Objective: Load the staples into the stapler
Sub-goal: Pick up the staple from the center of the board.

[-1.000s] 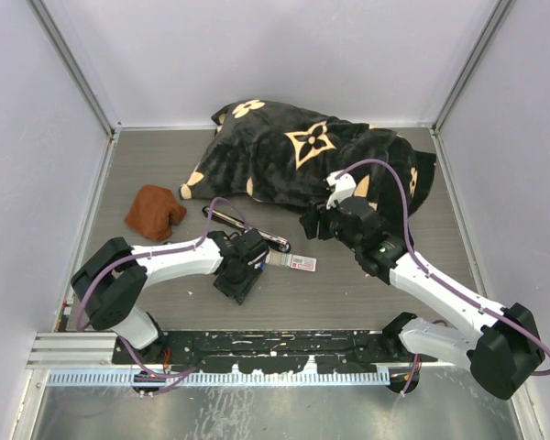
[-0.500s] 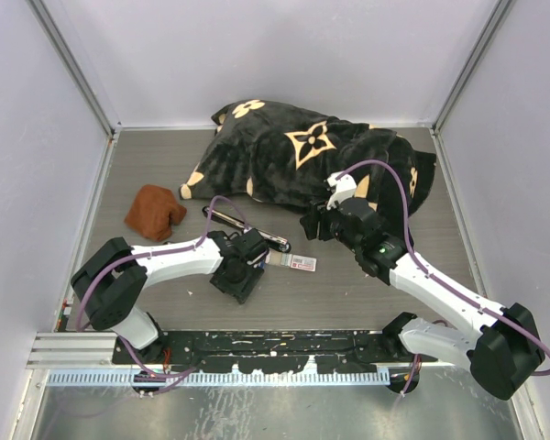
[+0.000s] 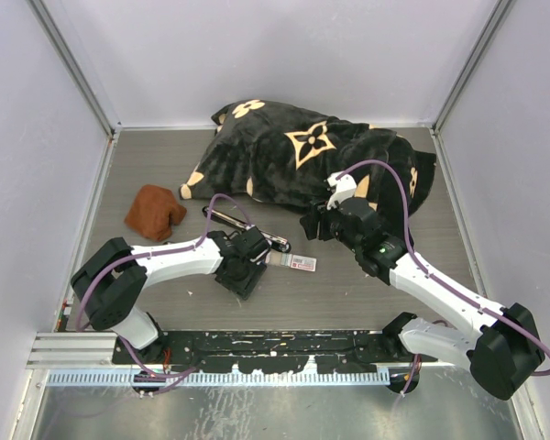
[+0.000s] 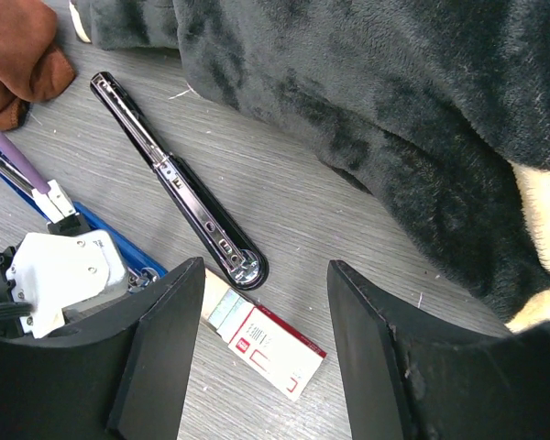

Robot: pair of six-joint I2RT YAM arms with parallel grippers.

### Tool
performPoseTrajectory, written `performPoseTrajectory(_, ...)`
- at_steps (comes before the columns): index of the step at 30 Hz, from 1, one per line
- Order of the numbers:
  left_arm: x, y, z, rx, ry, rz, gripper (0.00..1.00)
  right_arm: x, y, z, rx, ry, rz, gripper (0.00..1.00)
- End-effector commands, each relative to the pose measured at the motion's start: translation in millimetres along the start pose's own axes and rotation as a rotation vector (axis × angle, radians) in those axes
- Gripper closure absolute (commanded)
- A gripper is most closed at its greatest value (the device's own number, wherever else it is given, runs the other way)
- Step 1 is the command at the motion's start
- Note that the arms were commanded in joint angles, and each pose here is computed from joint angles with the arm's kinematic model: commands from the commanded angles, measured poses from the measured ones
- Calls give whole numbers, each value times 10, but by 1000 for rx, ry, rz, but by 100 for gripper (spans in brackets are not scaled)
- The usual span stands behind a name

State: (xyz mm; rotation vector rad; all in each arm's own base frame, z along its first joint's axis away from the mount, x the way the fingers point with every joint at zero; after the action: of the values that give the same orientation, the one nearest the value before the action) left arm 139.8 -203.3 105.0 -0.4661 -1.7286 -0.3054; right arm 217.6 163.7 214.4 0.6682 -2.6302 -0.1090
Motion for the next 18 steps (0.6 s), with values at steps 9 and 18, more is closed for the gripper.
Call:
performPoseTrajectory(9, 109, 2, 1, -15, -38, 13, 48, -3, 19, -126, -16, -57, -11, 38)
performPoseTrajectory(18, 91, 17, 46, -18, -25, 14, 48, -10, 14, -124, -18, -54, -10, 38)
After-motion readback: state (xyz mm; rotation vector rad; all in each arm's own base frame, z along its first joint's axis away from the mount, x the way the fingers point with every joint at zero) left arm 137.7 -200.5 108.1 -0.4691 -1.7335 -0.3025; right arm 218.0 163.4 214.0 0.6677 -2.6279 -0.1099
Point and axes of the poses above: each gripper's point midway between its finger pads, its own x axis back along the fingers, its own y axis along the line the jaws close on, z = x × y, the point moved 9 cm from there along x, back along the fingers, and after that the axes turned 4 degrees about x, right-handed, at the moved point
